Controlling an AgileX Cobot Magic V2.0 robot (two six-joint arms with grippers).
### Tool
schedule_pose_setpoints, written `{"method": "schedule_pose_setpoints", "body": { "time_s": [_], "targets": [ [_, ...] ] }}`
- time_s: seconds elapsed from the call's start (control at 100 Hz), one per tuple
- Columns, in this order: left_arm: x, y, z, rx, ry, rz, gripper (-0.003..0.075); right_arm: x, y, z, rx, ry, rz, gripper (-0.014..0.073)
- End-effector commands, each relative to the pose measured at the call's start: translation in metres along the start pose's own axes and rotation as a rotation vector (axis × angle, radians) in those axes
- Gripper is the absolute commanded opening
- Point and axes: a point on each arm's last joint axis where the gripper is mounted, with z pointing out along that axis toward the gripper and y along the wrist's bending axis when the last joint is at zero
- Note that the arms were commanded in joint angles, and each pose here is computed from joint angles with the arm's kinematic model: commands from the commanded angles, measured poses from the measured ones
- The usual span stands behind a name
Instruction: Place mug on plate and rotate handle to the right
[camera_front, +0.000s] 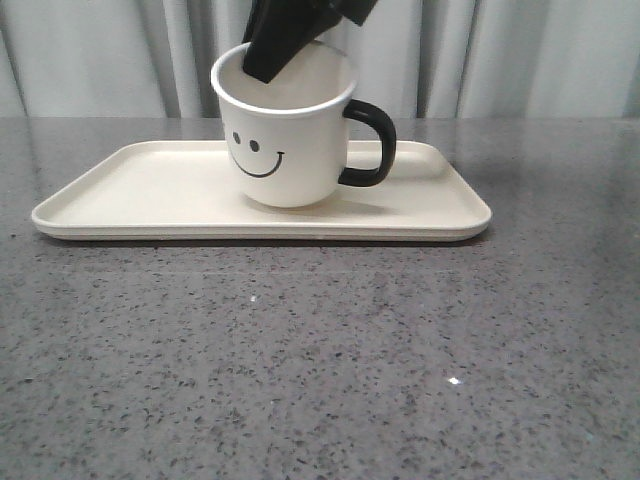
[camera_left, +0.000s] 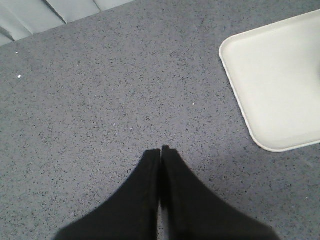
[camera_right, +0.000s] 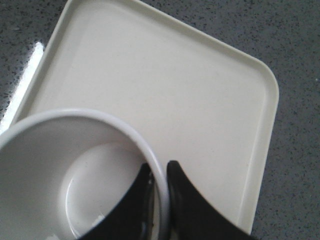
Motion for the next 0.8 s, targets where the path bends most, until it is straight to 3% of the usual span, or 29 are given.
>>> {"method": "schedule_pose_setpoints", "body": {
  "time_s": [0.0, 0.79],
  "targets": [
    [-0.0041, 0.0022, -0.0064, -0.003, -0.043, -0.011, -0.002, -0.0207, 0.0094, -0.033, -0.02, -0.059, -0.058, -0.0065],
    [-0.0038, 0.0007, -0.0064, 0.013, -0.04, -0.016, -0.002, -0.0266, 0.0099, -0.0336, -0.022, -0.124, -0.083, -0.0066]
  ]
}}
